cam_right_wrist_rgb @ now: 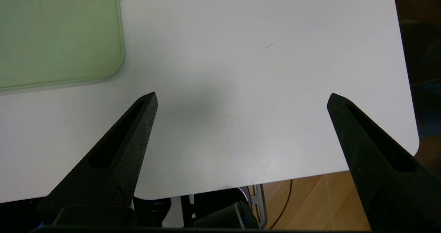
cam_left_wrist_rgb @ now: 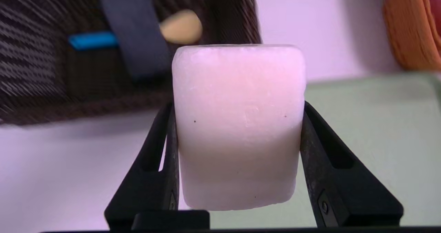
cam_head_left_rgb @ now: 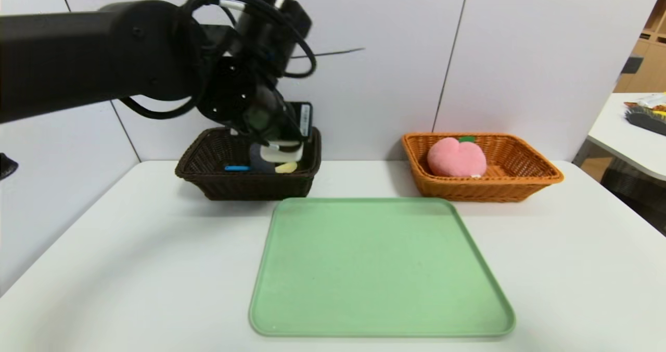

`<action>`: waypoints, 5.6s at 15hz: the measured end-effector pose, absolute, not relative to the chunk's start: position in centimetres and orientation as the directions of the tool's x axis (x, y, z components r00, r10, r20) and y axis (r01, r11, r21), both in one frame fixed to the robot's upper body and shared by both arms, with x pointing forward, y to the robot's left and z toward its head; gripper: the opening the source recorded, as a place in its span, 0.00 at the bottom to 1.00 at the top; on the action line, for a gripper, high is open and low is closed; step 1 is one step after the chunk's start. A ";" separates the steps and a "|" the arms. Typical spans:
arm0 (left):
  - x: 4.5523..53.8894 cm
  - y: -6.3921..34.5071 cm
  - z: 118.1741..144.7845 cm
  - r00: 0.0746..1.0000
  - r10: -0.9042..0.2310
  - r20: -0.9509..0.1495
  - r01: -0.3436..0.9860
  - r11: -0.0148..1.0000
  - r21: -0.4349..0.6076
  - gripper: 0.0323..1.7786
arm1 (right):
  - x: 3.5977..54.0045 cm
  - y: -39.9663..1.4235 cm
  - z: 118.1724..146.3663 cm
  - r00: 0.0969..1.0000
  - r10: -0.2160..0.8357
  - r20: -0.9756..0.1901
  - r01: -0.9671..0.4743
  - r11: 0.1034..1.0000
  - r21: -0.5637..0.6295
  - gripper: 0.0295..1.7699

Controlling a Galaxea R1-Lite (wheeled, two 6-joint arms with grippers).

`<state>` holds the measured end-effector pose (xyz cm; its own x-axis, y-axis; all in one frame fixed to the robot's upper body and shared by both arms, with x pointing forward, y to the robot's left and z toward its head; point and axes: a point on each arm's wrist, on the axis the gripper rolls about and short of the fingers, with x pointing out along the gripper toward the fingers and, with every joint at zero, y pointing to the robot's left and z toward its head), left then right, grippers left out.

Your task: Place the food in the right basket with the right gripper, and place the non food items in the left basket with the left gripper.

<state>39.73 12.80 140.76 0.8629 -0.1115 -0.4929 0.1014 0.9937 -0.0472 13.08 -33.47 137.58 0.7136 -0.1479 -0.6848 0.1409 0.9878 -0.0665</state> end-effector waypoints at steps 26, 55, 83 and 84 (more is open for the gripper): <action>53.3 21.4 131.8 0.867 0.135 -0.479 -0.118 0.991 0.065 0.71 | 12.8 -33.5 137.3 0.711 -0.151 -0.687 0.145 0.987 -0.068 0.96; 7.3 34.5 136.9 0.908 0.358 -0.219 -0.354 0.933 0.057 0.95 | 0.2 -35.2 131.3 0.905 -0.199 -0.377 0.211 0.977 -0.008 0.96; 6.9 33.3 118.7 0.998 -0.039 0.049 0.037 0.998 0.052 0.95 | 6.9 -33.6 118.3 1.000 -0.002 0.005 0.002 1.000 -0.022 0.96; 6.9 33.3 118.7 0.998 -0.033 0.050 0.031 0.998 0.047 0.95 | 6.9 -33.6 118.3 1.000 -0.007 0.005 0.008 1.000 -0.012 0.96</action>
<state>6.88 33.30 118.73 0.9982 -0.0334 0.0502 0.0310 0.9984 0.0472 6.91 -33.65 118.30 1.0000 -0.0074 0.0051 0.0075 0.9999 -0.0123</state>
